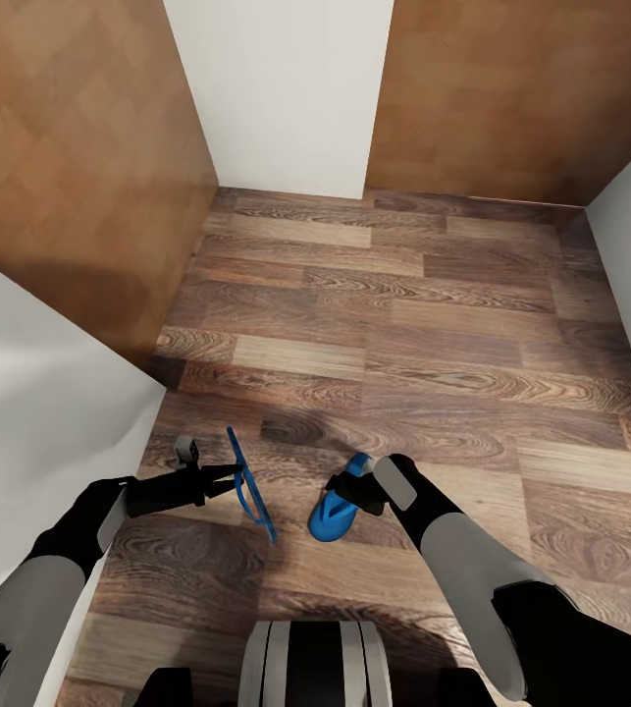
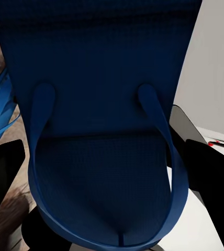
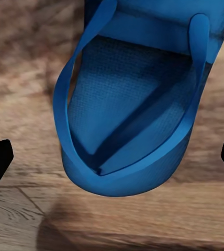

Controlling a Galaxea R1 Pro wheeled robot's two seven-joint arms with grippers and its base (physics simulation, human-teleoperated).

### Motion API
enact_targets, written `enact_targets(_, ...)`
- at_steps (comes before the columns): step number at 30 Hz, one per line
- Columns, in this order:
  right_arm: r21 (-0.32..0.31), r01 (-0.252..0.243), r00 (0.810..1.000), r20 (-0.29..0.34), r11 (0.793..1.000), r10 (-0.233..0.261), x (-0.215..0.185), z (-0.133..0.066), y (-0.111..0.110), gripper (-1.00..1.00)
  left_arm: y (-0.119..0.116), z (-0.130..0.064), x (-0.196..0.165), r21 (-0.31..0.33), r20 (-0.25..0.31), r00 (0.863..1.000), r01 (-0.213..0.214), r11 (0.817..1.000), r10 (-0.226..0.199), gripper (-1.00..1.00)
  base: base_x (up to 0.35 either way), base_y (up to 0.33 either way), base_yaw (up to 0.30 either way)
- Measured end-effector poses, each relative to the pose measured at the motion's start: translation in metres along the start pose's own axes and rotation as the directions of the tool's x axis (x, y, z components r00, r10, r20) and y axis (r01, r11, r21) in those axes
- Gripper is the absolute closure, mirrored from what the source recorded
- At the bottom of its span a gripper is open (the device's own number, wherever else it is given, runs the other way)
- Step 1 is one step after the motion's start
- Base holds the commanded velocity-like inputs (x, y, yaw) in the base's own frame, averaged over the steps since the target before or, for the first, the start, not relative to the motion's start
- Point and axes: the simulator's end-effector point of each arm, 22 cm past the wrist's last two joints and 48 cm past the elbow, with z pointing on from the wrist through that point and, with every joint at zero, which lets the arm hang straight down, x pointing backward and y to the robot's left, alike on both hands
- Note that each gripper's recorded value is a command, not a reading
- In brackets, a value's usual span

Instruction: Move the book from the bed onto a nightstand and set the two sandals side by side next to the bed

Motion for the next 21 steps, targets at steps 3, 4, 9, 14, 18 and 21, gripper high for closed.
enact_targets(3, 0.0, 0.0, 1.0, 0.0, 1.0, 0.0, 0.0, 0.0, 0.0, -1.0, 0.0, 0.0, 0.0, 0.001, 0.0, 1.0, 0.0, 1.0, 0.0, 1.0, 0.0, 0.0, 0.0)
enact_targets(4, 0.001, 0.0, 1.0, 0.0, 1.0, 0.0, 0.0, 0.0, 0.0, -1.0, 0.0, 0.0, 0.0, 0.001, 0.0, 1.0, 0.0, 1.0, 0.0, 1.0, 0.0, 0.0, 0.0)
enact_targets(9, 0.009, -0.006, 1.0, -0.018, 1.0, 0.006, 0.005, 0.01, -0.006, -1.0, 0.012, 0.001, 0.003, -0.006, -0.004, 1.0, 0.019, 1.0, -0.019, 1.0, 0.0, 0.0, 0.0)
enact_targets(14, 0.013, -0.01, 1.0, -0.028, 1.0, 0.01, 0.009, 0.017, -0.01, -1.0, 0.018, 0.001, 0.005, -0.009, -0.005, 0.999, 0.031, 0.999, -0.031, 1.0, 0.0, 0.0, 0.0)
enact_targets(18, 0.013, -0.01, 1.0, -0.028, 1.0, 0.01, 0.009, 0.017, -0.01, -1.0, 0.018, 0.001, 0.005, -0.009, -0.005, 0.999, 0.032, 0.999, -0.032, 1.0, 0.0, 0.0, 0.0)
enact_targets(21, 0.013, -0.011, 1.0, -0.029, 1.0, 0.011, 0.009, 0.017, -0.01, -1.0, 0.019, 0.001, 0.005, -0.01, -0.004, 0.999, 0.033, 0.999, -0.033, 1.0, 0.0, 0.0, 0.0)
